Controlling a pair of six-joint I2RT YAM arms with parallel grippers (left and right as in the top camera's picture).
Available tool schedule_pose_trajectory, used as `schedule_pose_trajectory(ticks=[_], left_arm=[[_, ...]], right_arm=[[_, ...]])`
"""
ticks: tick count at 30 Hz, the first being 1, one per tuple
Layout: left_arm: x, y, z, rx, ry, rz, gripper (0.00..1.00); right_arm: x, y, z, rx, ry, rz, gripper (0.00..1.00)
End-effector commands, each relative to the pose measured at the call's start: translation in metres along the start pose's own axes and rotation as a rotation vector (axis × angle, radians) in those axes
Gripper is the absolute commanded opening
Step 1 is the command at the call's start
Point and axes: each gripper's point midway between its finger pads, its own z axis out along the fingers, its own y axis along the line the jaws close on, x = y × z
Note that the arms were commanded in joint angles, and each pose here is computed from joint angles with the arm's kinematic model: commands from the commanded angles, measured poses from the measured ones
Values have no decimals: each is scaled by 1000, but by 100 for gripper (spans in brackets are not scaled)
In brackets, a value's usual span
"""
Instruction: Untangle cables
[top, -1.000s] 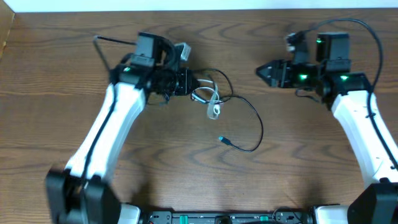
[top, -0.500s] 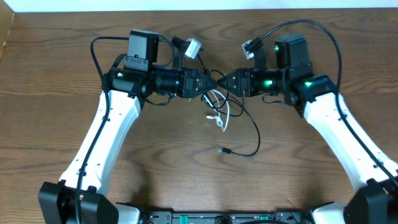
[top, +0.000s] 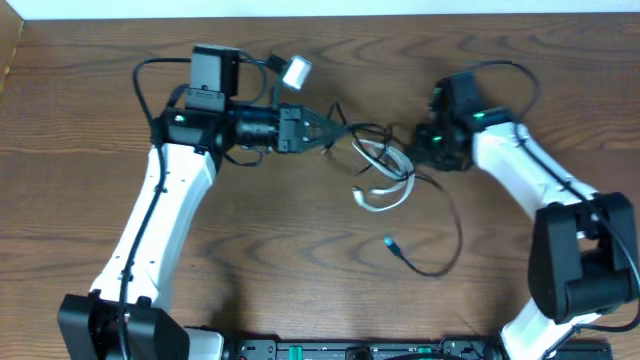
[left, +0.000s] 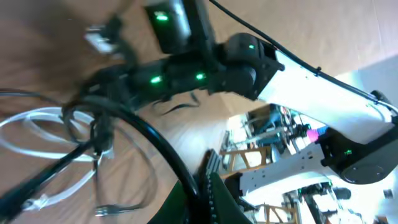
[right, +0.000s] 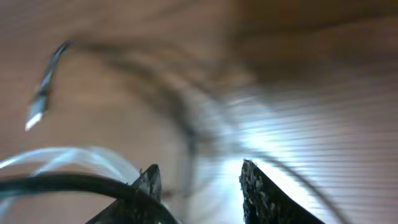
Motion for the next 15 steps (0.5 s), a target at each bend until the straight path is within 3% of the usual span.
schedule_pose_trajectory(ticks=[1,5,12,13,15], left_arm=[[-13,0,-24,0,-62,23,7],[-23,14,-51,-49,-132,7,7],[-22,70,-86,-338,-204,-117,7],[-21,71,-84,-341,-198,-123,7],[-18,66,-72,-324,-170,-114,7]], right_arm=[[-32,-66,-16,199,-104,76,37],[-45,-112,-29,243,-113,122,35],[-51,-154,-43,260,-113,179,25],[-53,-146,-41,202,-107,141,25],[-54,-100,-38,-52,-84,-48,33]])
